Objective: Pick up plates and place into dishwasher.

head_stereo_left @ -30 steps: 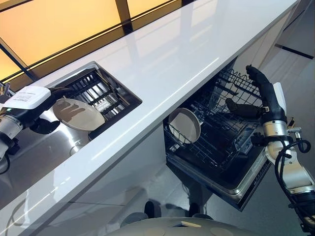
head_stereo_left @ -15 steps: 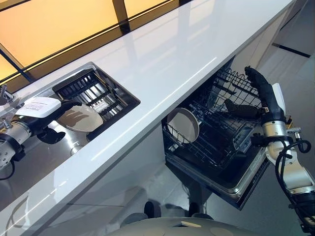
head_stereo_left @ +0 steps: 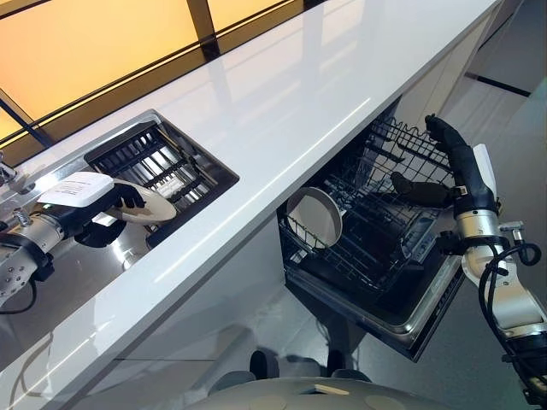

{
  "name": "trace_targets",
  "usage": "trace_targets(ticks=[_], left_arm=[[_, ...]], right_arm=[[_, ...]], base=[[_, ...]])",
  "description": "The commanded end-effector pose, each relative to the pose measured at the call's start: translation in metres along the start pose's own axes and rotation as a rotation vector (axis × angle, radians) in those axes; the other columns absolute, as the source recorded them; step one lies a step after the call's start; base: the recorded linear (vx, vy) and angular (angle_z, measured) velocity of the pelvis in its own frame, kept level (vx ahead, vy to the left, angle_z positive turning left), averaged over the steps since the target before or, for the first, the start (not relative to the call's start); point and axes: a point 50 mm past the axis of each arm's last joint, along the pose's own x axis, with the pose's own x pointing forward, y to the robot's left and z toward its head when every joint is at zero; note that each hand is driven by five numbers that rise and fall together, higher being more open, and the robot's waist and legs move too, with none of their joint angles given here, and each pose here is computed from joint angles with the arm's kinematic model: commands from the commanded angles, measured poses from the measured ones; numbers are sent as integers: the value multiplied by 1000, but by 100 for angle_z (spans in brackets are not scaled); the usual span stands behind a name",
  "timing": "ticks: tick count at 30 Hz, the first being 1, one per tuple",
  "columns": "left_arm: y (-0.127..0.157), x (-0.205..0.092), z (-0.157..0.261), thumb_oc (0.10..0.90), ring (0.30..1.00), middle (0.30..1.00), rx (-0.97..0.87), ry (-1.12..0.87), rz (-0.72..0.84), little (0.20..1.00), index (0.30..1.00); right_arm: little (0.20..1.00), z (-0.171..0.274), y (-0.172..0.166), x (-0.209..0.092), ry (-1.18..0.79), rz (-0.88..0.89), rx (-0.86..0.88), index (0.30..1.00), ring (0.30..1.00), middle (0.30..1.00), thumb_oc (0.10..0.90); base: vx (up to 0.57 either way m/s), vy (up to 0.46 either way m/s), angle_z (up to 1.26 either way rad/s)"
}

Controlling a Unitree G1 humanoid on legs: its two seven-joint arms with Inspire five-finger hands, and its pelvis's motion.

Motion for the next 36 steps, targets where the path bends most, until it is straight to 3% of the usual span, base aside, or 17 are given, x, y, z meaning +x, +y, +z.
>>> trace_targets(ticks=[1,12,19,25,31,36], left_arm=[[48,-1,-28,100,300,300,47,122,179,200,300],[69,-2,-23,100,300,300,134,91,278,200,300],[99,-8,-15,100,300,300,105,44,496,200,300],[132,-21,-10,100,300,300,26,61,779,200,300],[144,-20,18,100,300,300,-134,-70,927,200,300],[142,-14,44,100,300,300,-464,-275,947,200,300]], right_arm=[[900,55,-31,18,-317,-94,-10,900,900,900,800],[900,57,-31,19,-315,-94,-11,900,900,900,800],[900,59,-32,18,-322,-96,-2,900,900,900,800],[900,70,-37,20,-362,-89,90,900,900,900,800],[900,88,-33,20,-436,-47,230,900,900,900,800],[900,102,-26,17,-509,9,367,900,900,900,800]], base=[[43,1,-4],[6,-4,-4],[-11,-2,0],[0,0,0],[0,0,0],[0,0,0]])
